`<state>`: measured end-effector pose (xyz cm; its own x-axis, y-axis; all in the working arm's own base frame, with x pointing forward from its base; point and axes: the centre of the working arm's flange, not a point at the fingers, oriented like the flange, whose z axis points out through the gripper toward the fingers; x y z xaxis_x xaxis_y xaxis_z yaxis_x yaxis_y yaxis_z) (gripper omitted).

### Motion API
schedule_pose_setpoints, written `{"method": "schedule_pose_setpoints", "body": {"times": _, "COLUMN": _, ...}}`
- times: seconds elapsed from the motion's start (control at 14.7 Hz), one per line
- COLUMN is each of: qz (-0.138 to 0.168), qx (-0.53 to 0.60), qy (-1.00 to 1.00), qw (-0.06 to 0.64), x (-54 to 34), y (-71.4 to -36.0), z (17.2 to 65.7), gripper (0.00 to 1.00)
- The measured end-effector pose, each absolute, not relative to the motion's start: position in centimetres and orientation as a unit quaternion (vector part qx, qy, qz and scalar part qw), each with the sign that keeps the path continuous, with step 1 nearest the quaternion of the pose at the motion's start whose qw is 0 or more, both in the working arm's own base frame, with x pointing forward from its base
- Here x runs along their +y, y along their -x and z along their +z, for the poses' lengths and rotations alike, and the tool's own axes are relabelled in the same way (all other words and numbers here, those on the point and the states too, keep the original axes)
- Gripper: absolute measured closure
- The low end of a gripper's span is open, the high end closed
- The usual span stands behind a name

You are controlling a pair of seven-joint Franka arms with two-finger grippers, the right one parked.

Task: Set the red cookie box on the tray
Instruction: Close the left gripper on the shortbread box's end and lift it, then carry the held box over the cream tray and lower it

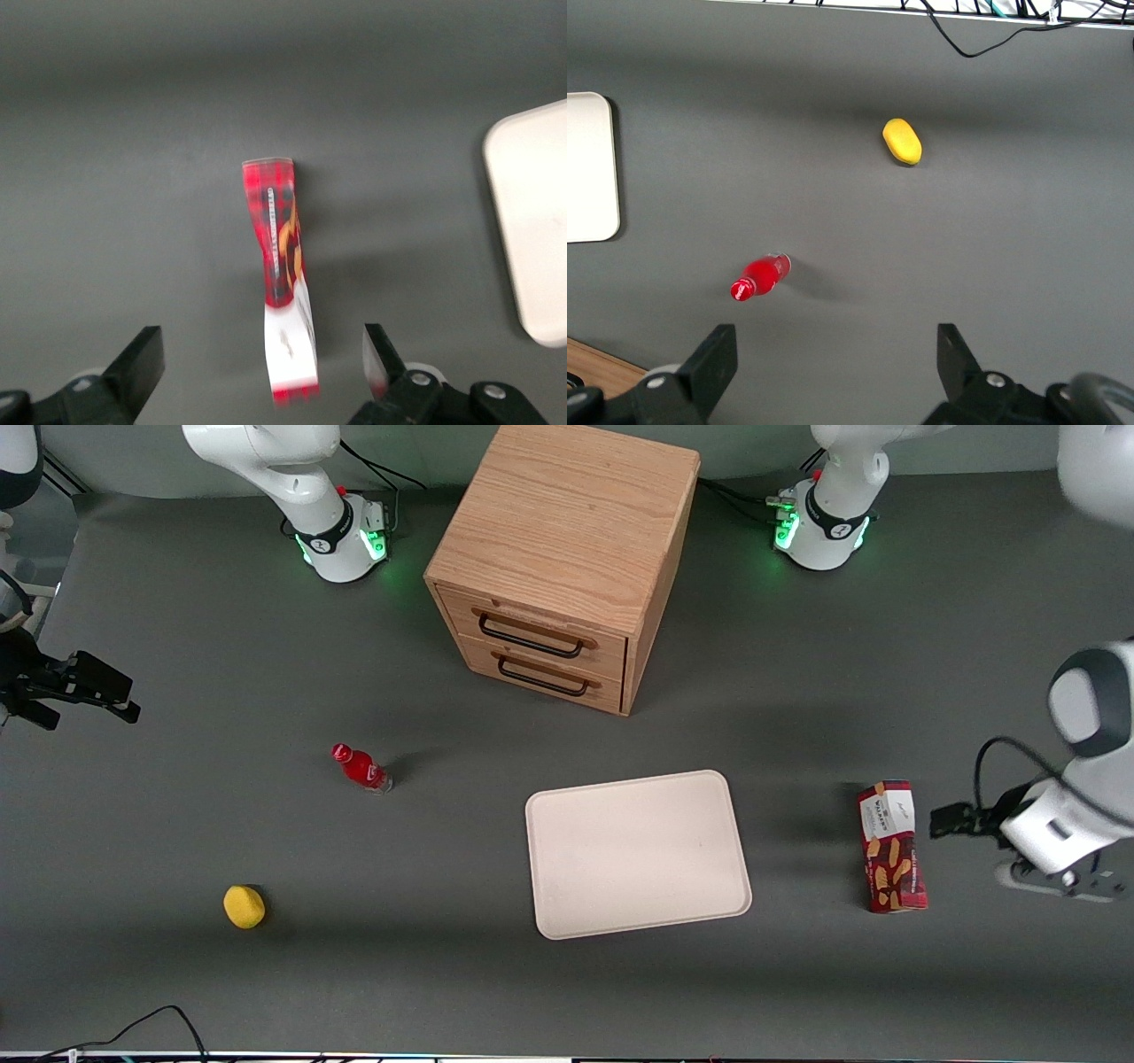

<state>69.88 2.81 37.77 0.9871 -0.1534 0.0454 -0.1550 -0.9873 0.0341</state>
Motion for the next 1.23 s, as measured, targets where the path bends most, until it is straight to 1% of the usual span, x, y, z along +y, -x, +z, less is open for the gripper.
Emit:
{"method": "schedule_pose_setpoints", "body": {"times": 0.14, "qz": 0.029, "qx": -0.078, "qy": -0.996, "qw": 0.015, "x": 2.9, "y": -70.9, "z": 34.2, "gripper": 0.00}}
{"method": "schedule_pose_setpoints", "body": {"times": 0.34, "qz": 0.041, "qx": -0.075, "qy": -0.996, "qw": 0.014, "x": 2.9, "y": -71.8, "z": 30.4, "gripper": 0.00}}
{"method": "schedule_pose_setpoints", "body": {"times": 0.68, "qz": 0.025, "qx": -0.079, "qy": -0.996, "qw": -0.015, "x": 1.5, "y": -71.9, "z": 25.6, "gripper": 0.00}}
{"method": "schedule_pose_setpoints", "body": {"times": 0.75, "qz": 0.022, "qx": -0.077, "qy": -0.997, "qw": -0.016, "x": 1.5, "y": -71.9, "z": 25.2, "gripper": 0.07}}
{"method": "schedule_pose_setpoints", "body": {"times": 0.82, "qz": 0.021, "qx": -0.074, "qy": -0.997, "qw": -0.016, "x": 1.5, "y": -71.9, "z": 25.0, "gripper": 0.17}}
{"method": "schedule_pose_setpoints", "body": {"times": 0.89, "qz": 0.020, "qx": -0.072, "qy": -0.997, "qw": -0.017, "x": 1.5, "y": -71.9, "z": 24.9, "gripper": 0.31}}
{"method": "schedule_pose_setpoints", "body": {"times": 0.95, "qz": 0.019, "qx": -0.071, "qy": -0.997, "qw": -0.018, "x": 1.6, "y": -71.8, "z": 24.8, "gripper": 0.41}}
{"method": "schedule_pose_setpoints", "body": {"times": 1.09, "qz": 0.018, "qx": -0.071, "qy": -0.997, "qw": -0.018, "x": 1.6, "y": -71.8, "z": 24.7, "gripper": 0.61}}
{"method": "schedule_pose_setpoints", "body": {"times": 1.16, "qz": 0.018, "qx": -0.071, "qy": -0.997, "qw": -0.019, "x": 1.6, "y": -71.7, "z": 24.7, "gripper": 0.72}}
{"method": "schedule_pose_setpoints", "body": {"times": 1.23, "qz": 0.018, "qx": -0.071, "qy": -0.997, "qw": -0.019, "x": 1.6, "y": -71.7, "z": 24.7, "gripper": 0.79}}
